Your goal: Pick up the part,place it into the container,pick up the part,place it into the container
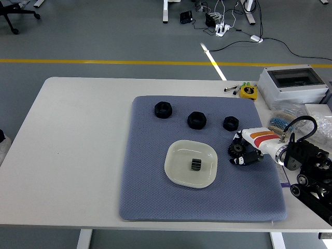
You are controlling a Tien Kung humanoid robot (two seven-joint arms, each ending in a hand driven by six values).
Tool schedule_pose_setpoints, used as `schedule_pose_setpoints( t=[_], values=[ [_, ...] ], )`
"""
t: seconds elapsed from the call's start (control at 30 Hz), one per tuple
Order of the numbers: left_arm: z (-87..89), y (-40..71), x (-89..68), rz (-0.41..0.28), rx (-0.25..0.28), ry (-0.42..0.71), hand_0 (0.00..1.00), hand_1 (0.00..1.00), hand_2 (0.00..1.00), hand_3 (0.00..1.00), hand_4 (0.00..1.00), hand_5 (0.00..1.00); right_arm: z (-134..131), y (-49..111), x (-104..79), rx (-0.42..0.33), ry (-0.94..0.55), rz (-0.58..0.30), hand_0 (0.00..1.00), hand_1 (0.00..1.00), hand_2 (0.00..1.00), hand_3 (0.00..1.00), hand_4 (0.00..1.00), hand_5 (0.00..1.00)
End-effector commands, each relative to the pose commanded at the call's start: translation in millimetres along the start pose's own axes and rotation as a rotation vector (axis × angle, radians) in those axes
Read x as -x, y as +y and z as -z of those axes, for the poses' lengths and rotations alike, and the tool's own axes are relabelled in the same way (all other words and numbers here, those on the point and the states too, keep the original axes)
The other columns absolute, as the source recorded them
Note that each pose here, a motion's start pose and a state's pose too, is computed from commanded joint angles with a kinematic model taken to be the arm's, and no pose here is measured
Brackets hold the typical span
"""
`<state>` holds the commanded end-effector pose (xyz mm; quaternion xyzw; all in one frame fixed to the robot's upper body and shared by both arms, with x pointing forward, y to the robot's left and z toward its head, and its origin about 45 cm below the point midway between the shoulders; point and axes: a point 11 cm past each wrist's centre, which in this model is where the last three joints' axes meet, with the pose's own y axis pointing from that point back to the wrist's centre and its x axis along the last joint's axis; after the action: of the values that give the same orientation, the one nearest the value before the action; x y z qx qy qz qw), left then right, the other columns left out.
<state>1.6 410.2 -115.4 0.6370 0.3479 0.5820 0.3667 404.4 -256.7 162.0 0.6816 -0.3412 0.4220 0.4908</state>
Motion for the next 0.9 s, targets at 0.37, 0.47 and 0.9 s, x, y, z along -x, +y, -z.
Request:
schedule_pose_setpoints(
  t=[0.37,0.47,0.9],
  values=[
    [-0.6,-0.3,-1.5,-0.001,0.001,-0.015,0.720,0.693,0.749,0.579,0.673,0.601,-0.1,-0.1,1.0,-0.008,-0.018,-0.030,0.092,0.276,0.375,0.451,0.727,0.459],
    [-1.2,-0.4,-2.4,-0.003,0.003,-0.017,0.720,0.693,0.749,0.579,0.673,0.601,1.0,0.7,1.4,-0.017,-0.020,-0.039,0.092,0.276,0.375,0.451,0.727,0.459],
    [-2.2,-0.4,-2.3,0.001,0.003,-0.029,0.719,0.689,0.746,0.579,0.672,0.605,5.9,4.5,-14.7,-0.040,-0.026,-0.101,0.002,0.140,0.270,0.397,0.789,0.410]
  ],
)
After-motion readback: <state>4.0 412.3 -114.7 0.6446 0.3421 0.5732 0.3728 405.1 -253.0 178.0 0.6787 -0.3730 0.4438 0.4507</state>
